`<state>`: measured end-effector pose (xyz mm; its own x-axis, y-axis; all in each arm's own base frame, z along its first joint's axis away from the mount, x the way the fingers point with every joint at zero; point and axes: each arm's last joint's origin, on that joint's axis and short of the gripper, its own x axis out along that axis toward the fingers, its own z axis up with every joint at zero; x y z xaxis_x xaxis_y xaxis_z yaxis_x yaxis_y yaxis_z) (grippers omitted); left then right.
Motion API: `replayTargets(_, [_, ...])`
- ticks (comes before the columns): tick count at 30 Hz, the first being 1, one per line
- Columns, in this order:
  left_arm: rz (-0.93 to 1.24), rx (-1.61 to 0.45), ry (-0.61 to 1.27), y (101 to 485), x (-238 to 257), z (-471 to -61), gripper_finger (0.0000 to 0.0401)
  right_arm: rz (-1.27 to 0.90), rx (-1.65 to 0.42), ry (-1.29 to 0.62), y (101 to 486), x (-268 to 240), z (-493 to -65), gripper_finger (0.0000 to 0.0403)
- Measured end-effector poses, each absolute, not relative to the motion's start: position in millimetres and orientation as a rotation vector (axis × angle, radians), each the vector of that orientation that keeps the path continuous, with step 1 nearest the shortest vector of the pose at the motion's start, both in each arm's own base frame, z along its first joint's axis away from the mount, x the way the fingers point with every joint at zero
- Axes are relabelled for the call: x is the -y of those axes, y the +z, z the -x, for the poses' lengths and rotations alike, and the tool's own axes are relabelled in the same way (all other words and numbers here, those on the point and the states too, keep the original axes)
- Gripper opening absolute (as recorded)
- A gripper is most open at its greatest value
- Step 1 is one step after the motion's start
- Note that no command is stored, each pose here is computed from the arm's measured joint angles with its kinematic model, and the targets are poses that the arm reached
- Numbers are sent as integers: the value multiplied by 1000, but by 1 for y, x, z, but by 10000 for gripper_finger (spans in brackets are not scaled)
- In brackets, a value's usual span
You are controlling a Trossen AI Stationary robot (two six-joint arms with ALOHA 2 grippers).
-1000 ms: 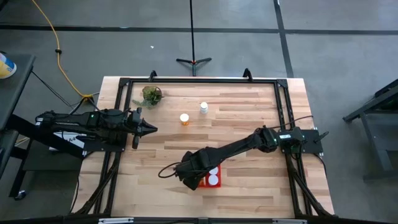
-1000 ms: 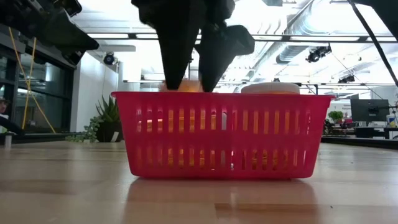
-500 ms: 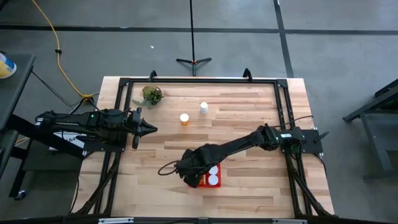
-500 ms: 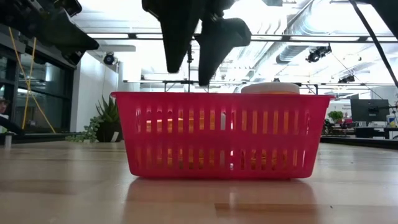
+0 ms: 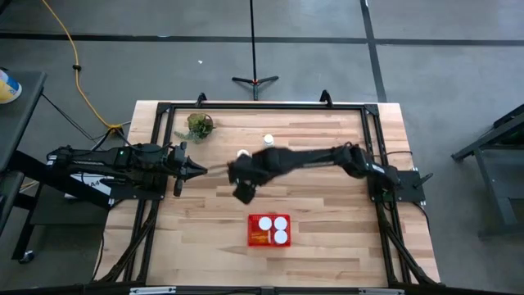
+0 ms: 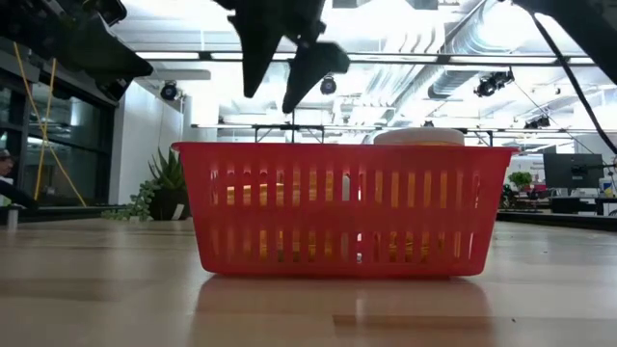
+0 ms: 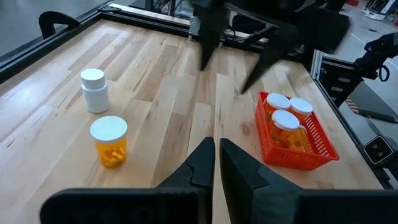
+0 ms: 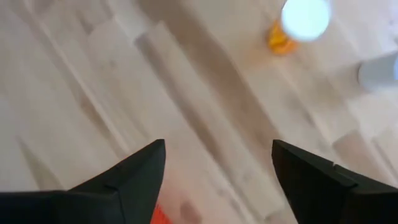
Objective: Pick and place pill bottles into a basket
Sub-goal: Put the orange pill bottle into the red bin
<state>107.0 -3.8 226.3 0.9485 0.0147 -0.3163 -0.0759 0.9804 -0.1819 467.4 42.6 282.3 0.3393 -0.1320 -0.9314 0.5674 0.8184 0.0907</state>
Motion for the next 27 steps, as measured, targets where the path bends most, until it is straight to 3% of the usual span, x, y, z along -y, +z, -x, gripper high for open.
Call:
replayTargets(16, [194, -320, 45, 226, 4, -107, 60, -487, -940, -340, 293, 53, -488, 333])
replayTargets(27, [195, -320, 44, 226, 4, -107, 60, -527, -998, -417, 273, 83, -482, 345])
